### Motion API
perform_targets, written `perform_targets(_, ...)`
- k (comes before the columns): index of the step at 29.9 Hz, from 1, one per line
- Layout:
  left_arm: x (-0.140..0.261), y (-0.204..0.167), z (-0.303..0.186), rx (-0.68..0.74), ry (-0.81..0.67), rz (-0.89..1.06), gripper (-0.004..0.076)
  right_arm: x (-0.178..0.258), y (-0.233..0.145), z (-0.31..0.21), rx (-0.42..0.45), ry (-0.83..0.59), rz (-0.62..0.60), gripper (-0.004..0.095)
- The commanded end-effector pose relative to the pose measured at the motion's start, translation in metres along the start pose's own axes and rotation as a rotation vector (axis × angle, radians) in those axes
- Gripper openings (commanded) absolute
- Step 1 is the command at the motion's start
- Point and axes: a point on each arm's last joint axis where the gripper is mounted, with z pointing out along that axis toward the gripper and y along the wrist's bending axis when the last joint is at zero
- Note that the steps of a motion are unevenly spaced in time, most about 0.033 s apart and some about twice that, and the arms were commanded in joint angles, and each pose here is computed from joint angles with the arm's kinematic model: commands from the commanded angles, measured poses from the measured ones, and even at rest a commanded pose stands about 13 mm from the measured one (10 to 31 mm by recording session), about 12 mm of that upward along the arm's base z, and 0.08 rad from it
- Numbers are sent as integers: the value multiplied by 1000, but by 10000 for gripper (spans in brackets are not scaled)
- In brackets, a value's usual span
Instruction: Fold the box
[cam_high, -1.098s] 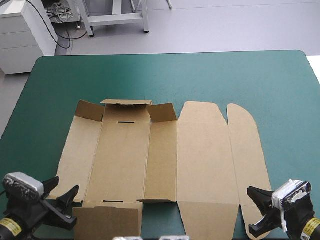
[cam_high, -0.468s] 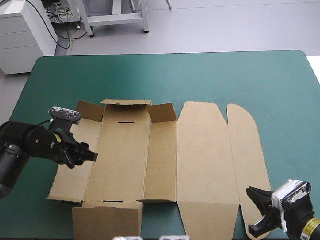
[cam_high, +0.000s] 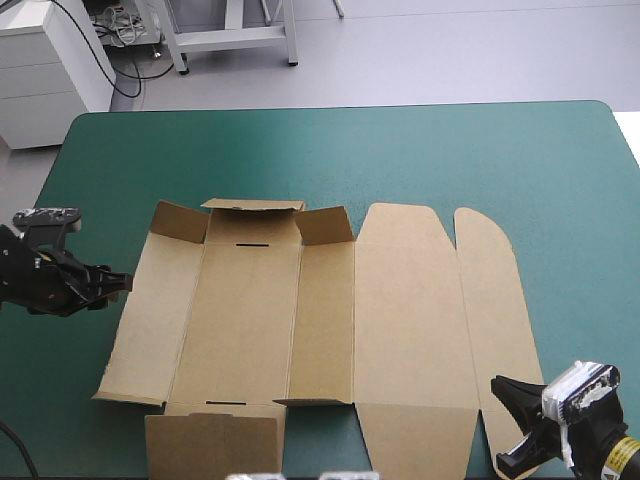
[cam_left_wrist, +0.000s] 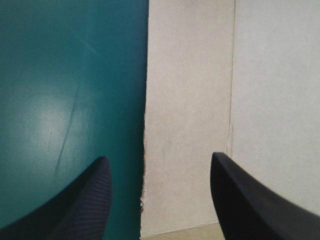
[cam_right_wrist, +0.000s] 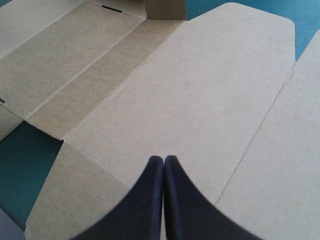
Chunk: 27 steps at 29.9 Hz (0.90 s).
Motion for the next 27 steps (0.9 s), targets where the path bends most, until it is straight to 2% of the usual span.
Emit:
perform_targets(1,8,13,-3,25,14,-51,421,-13,2,-3,-9,-86,-17,-22)
perform_targets(8,22,30,35,71,158,-106,421,-13,2,-3,-9,-88,-38,-21)
perform_targets(14,24,30,73,206,271,-30,421,-13,1,-3,-7,-88,-56,-22)
perform_targets(19,21,35,96,247,350,-4,421,-14,1,-3,-7,-89,-56,-22)
perform_targets(24,21,40,110,252,408,18,421,-14,1,-3,-7,-89,-56,-22)
perform_targets(27,18,37,117,310,404,5,421,-14,1,-3,-7,-89,-56,-22)
